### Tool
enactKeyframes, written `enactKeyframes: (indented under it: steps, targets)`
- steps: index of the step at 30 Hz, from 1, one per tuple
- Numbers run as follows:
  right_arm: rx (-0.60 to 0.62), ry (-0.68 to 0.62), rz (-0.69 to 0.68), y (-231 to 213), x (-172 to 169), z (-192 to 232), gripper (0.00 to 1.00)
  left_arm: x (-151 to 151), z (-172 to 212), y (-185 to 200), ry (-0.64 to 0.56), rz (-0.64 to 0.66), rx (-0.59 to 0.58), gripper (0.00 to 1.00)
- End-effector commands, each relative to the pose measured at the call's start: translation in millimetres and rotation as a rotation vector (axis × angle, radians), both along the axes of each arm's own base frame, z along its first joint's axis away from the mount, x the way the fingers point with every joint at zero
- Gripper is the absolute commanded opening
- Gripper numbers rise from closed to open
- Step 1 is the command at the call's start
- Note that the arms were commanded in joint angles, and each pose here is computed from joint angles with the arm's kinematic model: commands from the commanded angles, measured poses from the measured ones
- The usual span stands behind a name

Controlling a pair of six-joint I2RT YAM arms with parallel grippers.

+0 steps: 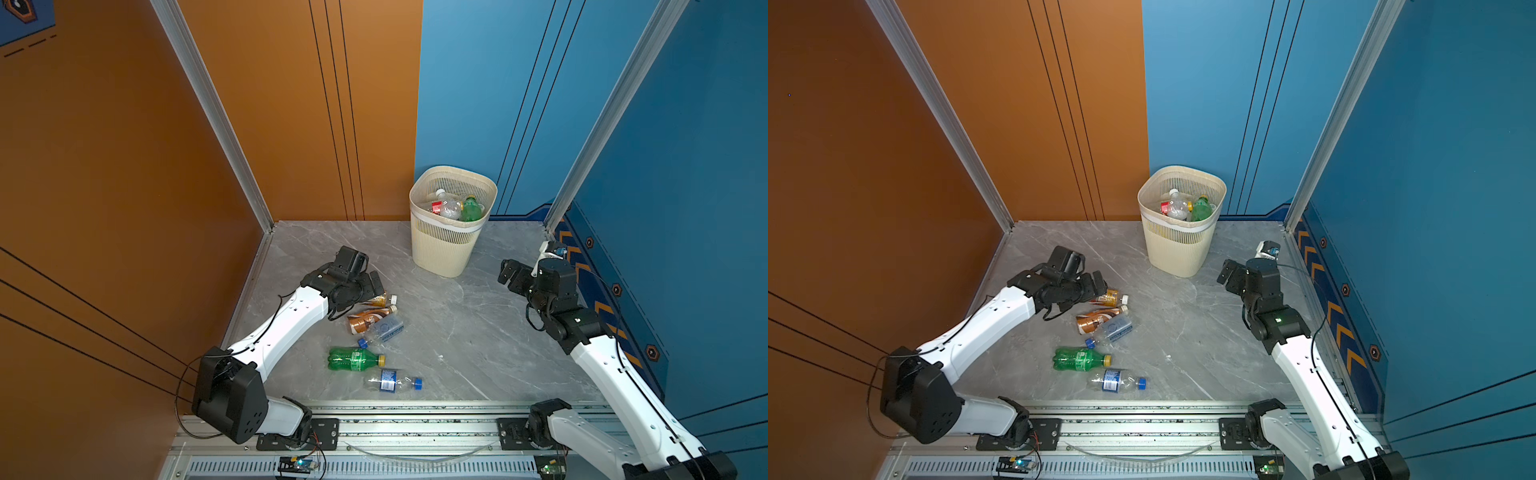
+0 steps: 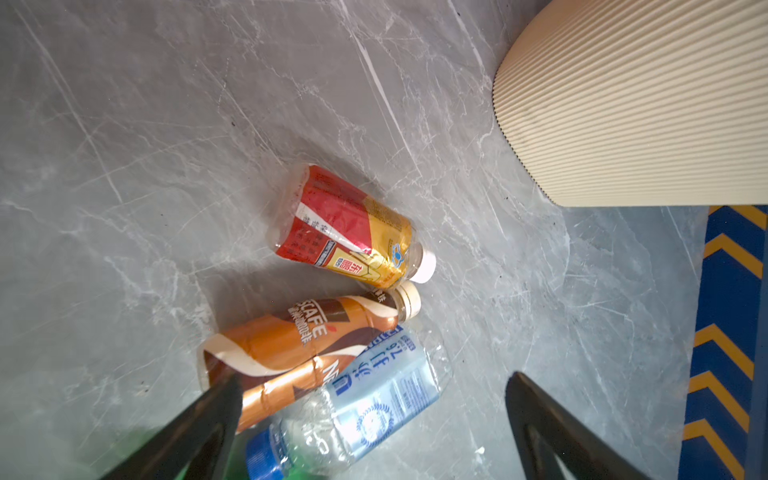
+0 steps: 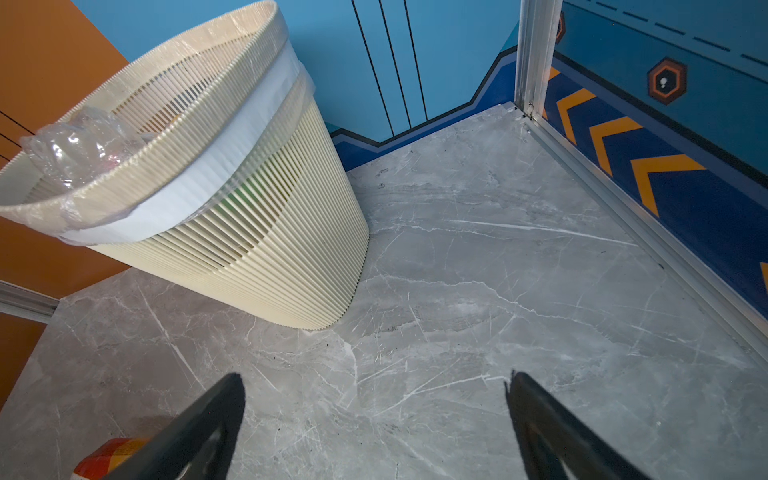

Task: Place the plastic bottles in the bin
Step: 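Lower the left gripper onto the red-and-yellow labelled bottle on the table, then close the left gripper around the red-and-yellow bottle and lift it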

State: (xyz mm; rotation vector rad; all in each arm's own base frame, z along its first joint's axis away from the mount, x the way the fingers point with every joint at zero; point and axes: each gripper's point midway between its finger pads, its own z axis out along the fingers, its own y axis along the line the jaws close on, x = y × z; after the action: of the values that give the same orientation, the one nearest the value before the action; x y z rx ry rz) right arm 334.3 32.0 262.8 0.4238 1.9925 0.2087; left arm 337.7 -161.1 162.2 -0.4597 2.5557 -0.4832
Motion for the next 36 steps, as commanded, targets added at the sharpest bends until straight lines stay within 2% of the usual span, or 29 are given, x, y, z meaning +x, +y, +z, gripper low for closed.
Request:
enactKeyframes:
  steps: [1,6,17,28,29,36]
  targets:
    - [-0.010,0.033,0.013,-2.1,-4.4,-10.8,1.00,9.8,-11.5,-8.4,0.004,0.056,-0.076,0.99]
    - [-0.001,0.034,0.010,-5.2,-3.0,-12.6,1.00,20.6,-33.9,-15.5,0.034,0.089,-0.117,0.99]
    - [0.010,0.035,-0.016,-17.5,-5.7,-15.2,1.00,52.2,-69.2,-32.2,0.087,0.107,-0.127,0.96]
    - [0.012,0.043,-0.036,-27.9,-9.0,-17.4,1.00,84.0,-97.5,-55.2,0.125,0.100,-0.158,0.88]
    - [0.011,0.045,-0.037,-28.6,-9.1,-17.9,1.00,85.5,-99.4,-56.6,0.128,0.098,-0.159,0.83]
    - [0.013,0.051,-0.044,-33.0,-8.9,-19.8,1.00,103.8,-107.4,-64.3,0.135,0.095,-0.180,0.80]
